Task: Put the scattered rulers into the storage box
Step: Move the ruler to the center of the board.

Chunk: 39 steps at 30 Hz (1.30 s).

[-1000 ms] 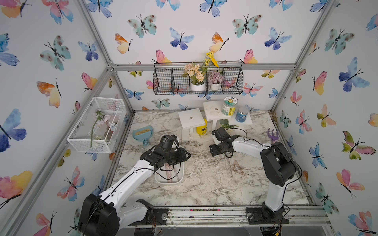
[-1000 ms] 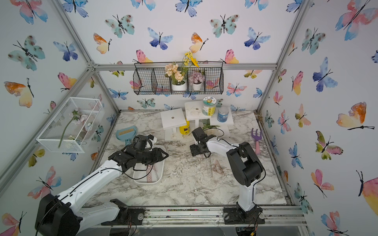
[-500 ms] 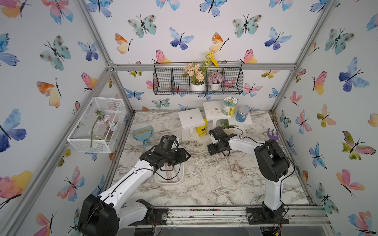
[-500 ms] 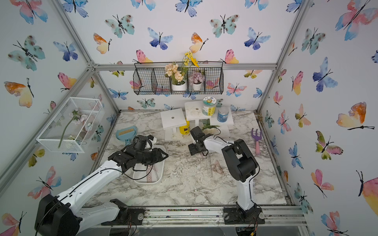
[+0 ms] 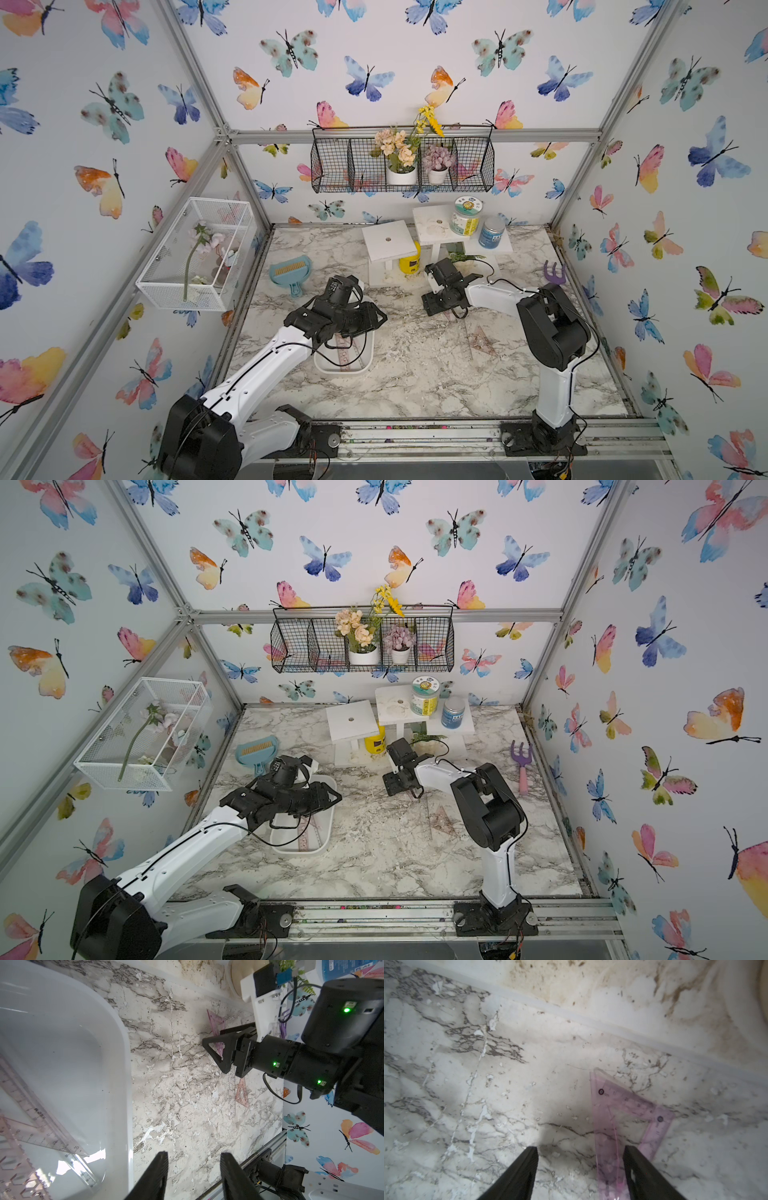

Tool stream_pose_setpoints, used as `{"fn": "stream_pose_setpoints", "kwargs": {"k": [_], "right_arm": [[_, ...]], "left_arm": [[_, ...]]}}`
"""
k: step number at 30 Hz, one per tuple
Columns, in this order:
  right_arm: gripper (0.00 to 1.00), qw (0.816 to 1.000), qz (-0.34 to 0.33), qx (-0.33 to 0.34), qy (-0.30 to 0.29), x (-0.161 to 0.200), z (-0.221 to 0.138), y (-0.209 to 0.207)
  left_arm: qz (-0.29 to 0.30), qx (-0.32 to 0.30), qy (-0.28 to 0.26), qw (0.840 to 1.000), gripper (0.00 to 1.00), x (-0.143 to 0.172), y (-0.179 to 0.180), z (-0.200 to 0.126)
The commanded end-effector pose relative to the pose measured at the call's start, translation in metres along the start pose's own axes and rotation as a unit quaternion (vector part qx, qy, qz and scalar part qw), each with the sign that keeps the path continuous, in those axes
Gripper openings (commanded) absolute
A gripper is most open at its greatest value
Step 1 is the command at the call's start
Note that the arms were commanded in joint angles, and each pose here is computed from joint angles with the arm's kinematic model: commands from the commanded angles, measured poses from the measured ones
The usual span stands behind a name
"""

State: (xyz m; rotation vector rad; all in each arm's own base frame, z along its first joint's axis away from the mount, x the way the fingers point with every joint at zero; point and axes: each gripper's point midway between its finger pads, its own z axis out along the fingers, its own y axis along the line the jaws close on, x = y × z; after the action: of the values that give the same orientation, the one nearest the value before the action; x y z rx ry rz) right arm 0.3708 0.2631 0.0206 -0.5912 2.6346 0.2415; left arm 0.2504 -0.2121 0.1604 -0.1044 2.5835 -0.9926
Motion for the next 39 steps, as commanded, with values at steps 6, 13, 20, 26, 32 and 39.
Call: {"fn": "stream_pose_setpoints", "kwargs": {"k": [6, 13, 20, 26, 32, 39], "right_arm": [[0.69, 0.998, 0.034, -0.031, 0.046, 0.056, -0.008, 0.023], [0.67, 0.996, 0.056, -0.044, 0.061, 0.093, -0.019, 0.06], [0.65, 0.993, 0.077, -0.049, 0.077, 0.131, -0.03, 0.103], [0.65, 0.991, 0.101, -0.064, 0.067, 0.129, -0.042, 0.121], [0.69, 0.994, 0.083, -0.056, 0.039, 0.102, -0.052, 0.126], [0.7, 0.997, 0.064, -0.036, 0.026, 0.086, -0.045, 0.127]], "left_arm": [[-0.001, 0.006, -0.002, 1.0, 0.46, 0.003, 0.0, -0.001], [-0.004, 0.009, -0.004, 1.0, 0.46, 0.004, 0.001, 0.0], [-0.01, 0.011, -0.005, 1.0, 0.46, 0.006, 0.003, -0.001], [-0.014, 0.009, -0.005, 1.0, 0.46, 0.009, 0.006, -0.001], [-0.013, 0.008, -0.01, 1.0, 0.46, 0.007, 0.004, -0.005], [-0.014, 0.006, -0.024, 1.0, 0.46, 0.004, 0.002, -0.014]]}}
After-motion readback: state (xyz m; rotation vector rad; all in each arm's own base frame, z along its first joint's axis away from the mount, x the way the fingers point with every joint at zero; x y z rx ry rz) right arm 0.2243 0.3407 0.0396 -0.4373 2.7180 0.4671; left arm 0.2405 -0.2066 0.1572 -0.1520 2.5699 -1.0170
